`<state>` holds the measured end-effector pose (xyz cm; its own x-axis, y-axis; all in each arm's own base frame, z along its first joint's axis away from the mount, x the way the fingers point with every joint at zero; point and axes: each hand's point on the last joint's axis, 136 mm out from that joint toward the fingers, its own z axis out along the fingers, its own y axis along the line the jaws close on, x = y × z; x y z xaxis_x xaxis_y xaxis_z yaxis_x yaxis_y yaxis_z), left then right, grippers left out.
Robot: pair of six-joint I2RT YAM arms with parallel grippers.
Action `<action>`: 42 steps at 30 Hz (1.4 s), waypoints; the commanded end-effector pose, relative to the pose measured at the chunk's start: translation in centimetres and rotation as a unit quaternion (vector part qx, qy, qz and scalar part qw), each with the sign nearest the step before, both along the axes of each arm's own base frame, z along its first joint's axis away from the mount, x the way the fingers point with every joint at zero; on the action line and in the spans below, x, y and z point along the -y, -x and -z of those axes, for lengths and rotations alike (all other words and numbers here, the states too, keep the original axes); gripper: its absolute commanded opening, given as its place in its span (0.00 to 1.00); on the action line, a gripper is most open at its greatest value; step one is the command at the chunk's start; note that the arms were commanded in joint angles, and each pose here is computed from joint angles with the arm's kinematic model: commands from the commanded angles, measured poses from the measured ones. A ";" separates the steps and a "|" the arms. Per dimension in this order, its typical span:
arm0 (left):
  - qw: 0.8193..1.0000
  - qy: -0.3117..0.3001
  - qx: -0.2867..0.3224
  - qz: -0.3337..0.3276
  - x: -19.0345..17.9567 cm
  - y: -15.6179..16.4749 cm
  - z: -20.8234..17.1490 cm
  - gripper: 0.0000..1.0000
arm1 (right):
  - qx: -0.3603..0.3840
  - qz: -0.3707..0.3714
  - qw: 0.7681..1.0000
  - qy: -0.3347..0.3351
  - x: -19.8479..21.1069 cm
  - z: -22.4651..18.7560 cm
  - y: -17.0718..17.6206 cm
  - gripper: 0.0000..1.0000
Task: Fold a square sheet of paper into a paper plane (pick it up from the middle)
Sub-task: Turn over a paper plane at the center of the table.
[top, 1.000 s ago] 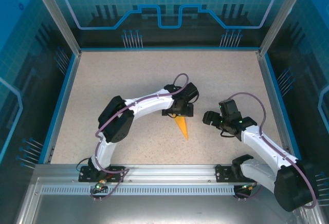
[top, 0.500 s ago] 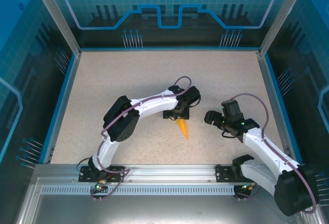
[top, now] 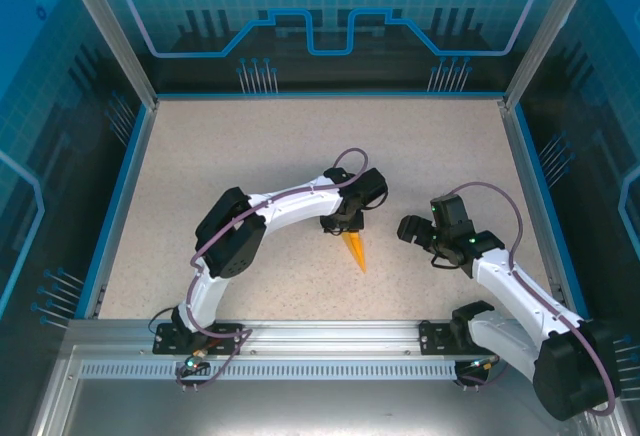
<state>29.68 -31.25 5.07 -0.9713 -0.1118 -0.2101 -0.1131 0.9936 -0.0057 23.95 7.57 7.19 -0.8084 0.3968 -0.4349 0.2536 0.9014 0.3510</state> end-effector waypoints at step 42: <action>0.898 0.433 0.036 0.063 1.4 -1.9 -0.5 0.00 | 0.034 -0.195 0.972 -0.126 -14.6 -2.3 -2.5 0.55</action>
<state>31.34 -32.53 5.61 -0.9759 -0.1470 -0.1610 0.0289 0.6448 -0.7638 25.19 21.24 8.78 -0.9073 0.1687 -0.3852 -0.1054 0.7957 0.5965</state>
